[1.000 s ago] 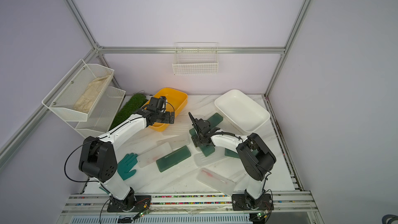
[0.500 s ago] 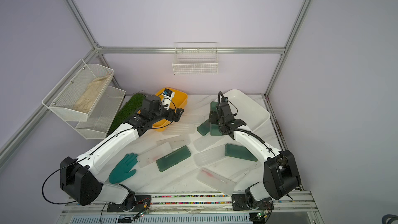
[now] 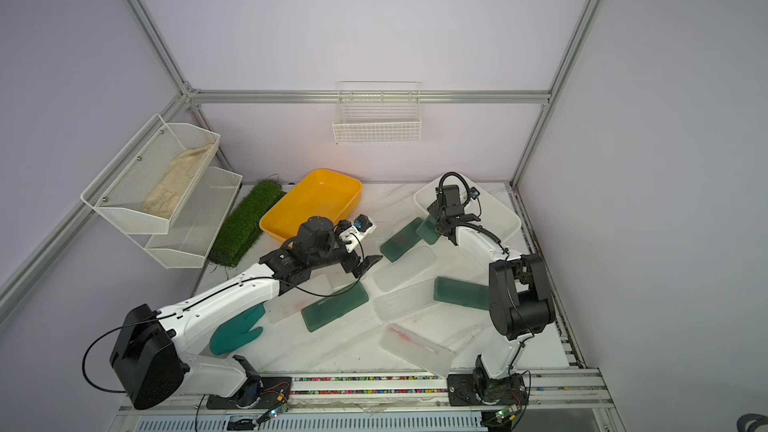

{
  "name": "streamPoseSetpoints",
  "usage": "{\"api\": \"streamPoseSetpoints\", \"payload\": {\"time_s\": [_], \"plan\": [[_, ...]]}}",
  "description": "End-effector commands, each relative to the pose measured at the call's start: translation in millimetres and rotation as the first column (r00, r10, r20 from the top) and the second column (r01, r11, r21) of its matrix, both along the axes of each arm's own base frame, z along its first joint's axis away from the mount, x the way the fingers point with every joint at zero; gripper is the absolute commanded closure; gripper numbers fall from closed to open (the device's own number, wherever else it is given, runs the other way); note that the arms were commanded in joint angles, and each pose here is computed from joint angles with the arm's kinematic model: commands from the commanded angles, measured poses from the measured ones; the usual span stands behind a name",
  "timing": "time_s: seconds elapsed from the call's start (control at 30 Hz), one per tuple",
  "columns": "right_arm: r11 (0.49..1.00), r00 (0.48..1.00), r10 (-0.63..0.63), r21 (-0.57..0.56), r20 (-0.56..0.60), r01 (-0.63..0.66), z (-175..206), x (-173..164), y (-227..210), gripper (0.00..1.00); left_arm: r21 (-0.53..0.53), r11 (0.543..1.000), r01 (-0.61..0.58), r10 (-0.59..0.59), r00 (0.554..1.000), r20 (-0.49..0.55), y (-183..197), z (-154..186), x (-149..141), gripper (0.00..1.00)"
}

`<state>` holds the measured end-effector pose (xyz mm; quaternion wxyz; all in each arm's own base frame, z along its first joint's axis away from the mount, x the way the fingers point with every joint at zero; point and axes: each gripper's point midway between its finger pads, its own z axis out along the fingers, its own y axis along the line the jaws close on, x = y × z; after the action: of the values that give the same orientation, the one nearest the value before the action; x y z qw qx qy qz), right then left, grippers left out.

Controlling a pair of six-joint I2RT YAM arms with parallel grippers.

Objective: Place the pencil cases by color into the storage box
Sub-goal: Place the pencil case at the storage box.

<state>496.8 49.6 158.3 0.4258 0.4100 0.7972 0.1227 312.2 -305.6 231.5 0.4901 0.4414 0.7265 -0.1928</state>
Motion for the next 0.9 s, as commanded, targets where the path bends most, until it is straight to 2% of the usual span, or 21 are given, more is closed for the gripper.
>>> {"api": "streamPoseSetpoints", "payload": {"time_s": [0.0, 0.43, 0.67, 0.87], "plan": [[0.985, 0.978, -0.165, 0.076, 0.124, 0.156, 29.9, 23.5, -17.4, 0.44, -0.059, 0.993, 0.101, -0.092, 0.987, 0.132, -11.2, 23.0, -11.7, 0.0], [0.96, 0.946, -0.273, 0.118, 0.174, 0.256, 26.4, 62.7, -35.7, 0.43, -0.093, 0.984, 0.151, -0.141, 0.985, 0.104, -25.3, 16.2, -18.0, 0.0], [0.95, 0.925, -0.313, 0.08, 0.213, 0.303, 17.0, 77.2, -48.8, 0.42, -0.116, 0.98, 0.16, -0.149, 0.984, 0.095, -31.5, 21.1, -23.1, 0.0], [0.938, 0.91, -0.344, 0.137, 0.23, 0.32, 10.2, 85.5, -65.0, 0.42, -0.124, 0.979, 0.161, -0.15, 0.984, 0.093, -32.2, 24.9, -26.0, 0.0]]}}
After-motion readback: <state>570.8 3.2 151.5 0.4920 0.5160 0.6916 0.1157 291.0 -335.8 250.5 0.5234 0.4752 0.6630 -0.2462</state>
